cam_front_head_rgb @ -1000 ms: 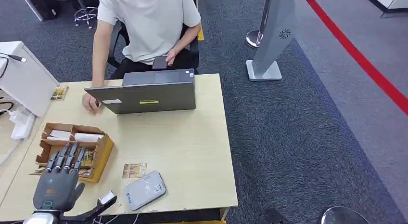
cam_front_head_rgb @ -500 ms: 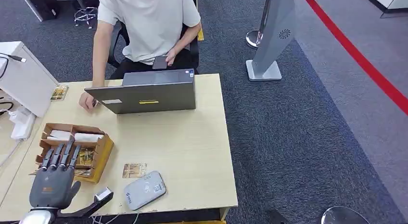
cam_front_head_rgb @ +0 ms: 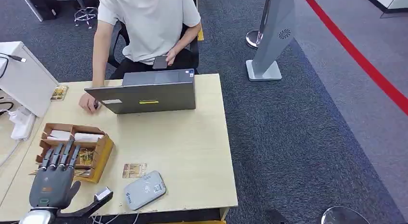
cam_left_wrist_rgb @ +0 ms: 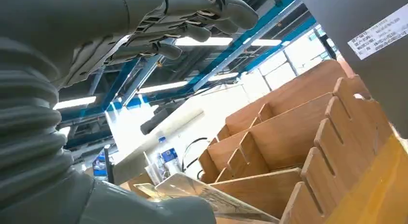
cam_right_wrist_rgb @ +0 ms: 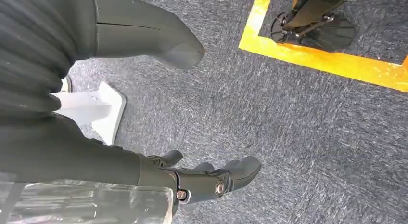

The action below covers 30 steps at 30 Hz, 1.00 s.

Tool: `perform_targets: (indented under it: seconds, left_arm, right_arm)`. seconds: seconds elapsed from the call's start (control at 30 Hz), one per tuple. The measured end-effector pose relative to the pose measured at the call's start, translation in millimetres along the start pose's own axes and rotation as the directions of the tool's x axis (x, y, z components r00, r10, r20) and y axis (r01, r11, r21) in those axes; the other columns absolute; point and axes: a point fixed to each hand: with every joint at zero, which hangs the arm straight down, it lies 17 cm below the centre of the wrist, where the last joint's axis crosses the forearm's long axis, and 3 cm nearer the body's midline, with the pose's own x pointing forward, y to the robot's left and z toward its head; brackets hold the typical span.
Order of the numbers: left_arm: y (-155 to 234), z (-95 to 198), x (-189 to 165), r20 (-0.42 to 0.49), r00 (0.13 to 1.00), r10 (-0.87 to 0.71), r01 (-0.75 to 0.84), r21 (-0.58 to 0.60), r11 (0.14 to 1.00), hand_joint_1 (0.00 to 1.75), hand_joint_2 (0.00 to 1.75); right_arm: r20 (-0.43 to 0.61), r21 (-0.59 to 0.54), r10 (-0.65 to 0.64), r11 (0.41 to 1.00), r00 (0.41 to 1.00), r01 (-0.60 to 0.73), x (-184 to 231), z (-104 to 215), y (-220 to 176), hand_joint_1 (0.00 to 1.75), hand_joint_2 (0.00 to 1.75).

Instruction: Pass the card to the sensor for recognition and then transmit it.

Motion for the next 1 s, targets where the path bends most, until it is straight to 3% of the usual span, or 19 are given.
perform_targets:
  seconds: [0.57,1.0]
  left_arm:
    - [-33,0,-62,-0.167,0.985,-0.047,0.035,-0.079,0.996,0.00,1.75]
    - [-50,7,-69,-0.194,0.980,-0.048,0.025,-0.120,0.992,0.00,1.75]
  right_arm:
    - [0.003,0.009,0.015,1.000,1.000,-0.015,3,1,-1,0.00,1.75]
    - [0.000,0.006,0.019,1.000,1.000,-0.019,2,1,-1,0.00,1.75]
